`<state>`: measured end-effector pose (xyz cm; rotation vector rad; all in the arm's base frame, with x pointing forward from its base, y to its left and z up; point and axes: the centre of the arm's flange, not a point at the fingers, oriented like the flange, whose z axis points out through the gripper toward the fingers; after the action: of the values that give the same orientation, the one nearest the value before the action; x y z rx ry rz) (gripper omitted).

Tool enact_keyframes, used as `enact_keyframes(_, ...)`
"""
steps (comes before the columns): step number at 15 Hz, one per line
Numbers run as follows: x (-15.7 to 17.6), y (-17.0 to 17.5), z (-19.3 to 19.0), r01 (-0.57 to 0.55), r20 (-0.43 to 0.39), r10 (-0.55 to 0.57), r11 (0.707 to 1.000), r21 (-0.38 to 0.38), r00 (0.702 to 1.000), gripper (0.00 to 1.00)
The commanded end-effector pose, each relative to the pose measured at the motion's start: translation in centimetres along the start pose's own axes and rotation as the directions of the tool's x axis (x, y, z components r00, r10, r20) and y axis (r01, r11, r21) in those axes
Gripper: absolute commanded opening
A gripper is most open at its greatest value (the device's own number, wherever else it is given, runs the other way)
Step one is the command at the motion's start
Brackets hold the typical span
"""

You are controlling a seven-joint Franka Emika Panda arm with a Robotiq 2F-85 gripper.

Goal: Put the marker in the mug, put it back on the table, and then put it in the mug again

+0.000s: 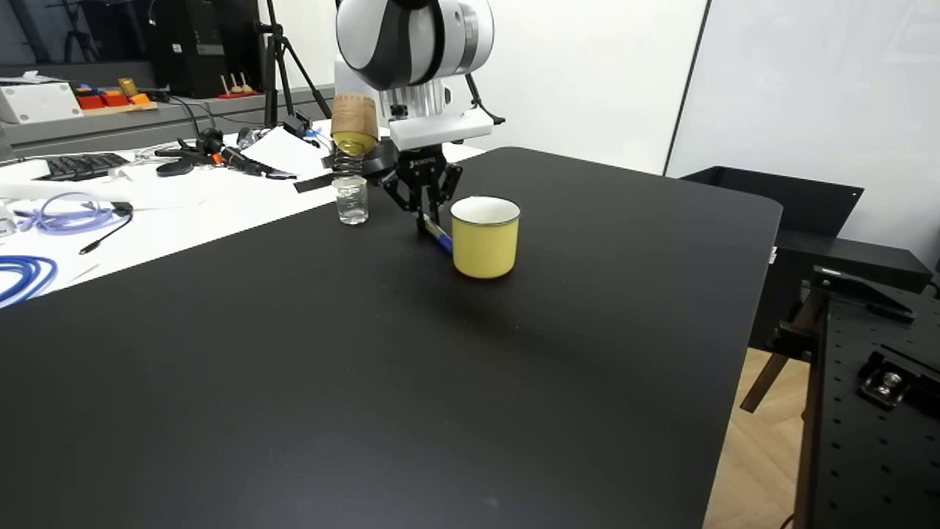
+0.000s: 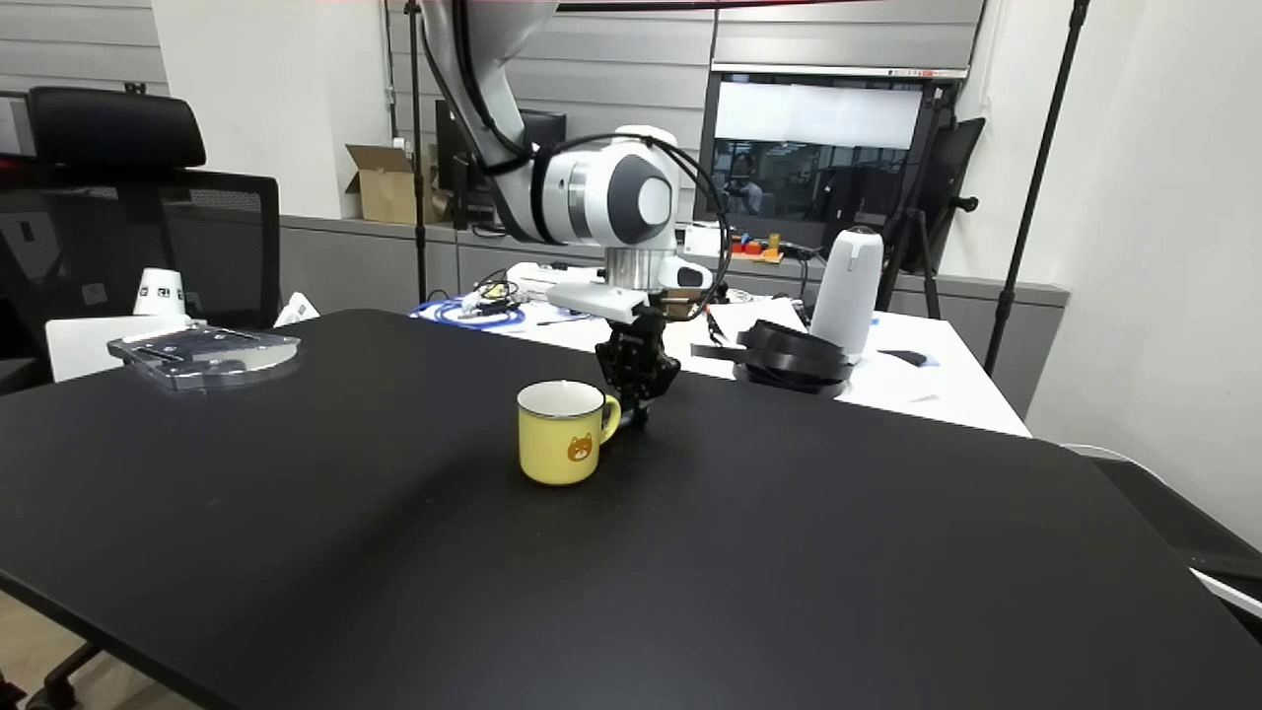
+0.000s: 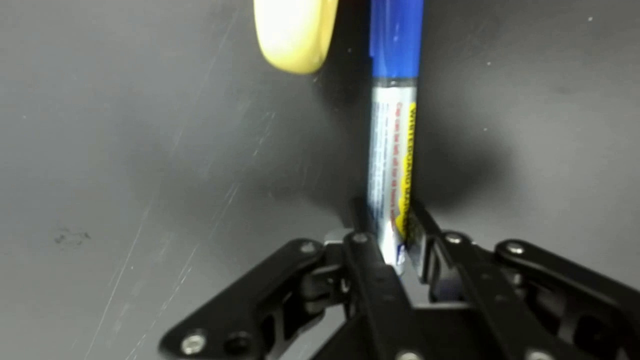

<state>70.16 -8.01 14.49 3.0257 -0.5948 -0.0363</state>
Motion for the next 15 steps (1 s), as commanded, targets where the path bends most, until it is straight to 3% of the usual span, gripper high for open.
enact_keyframes(1,1.1,0.0,-1.4,-0.038,0.005,0.038,0.999,-0.005,0.999,0.05)
enact_keyframes(7,1.7,-1.1,-6.8,-0.012,-0.044,0.010,0.999,-0.033,0.999,0.05)
enact_keyframes(15,-1.8,-3.9,-15.9,0.119,0.110,-0.100,0.977,-0.178,0.989,0.05)
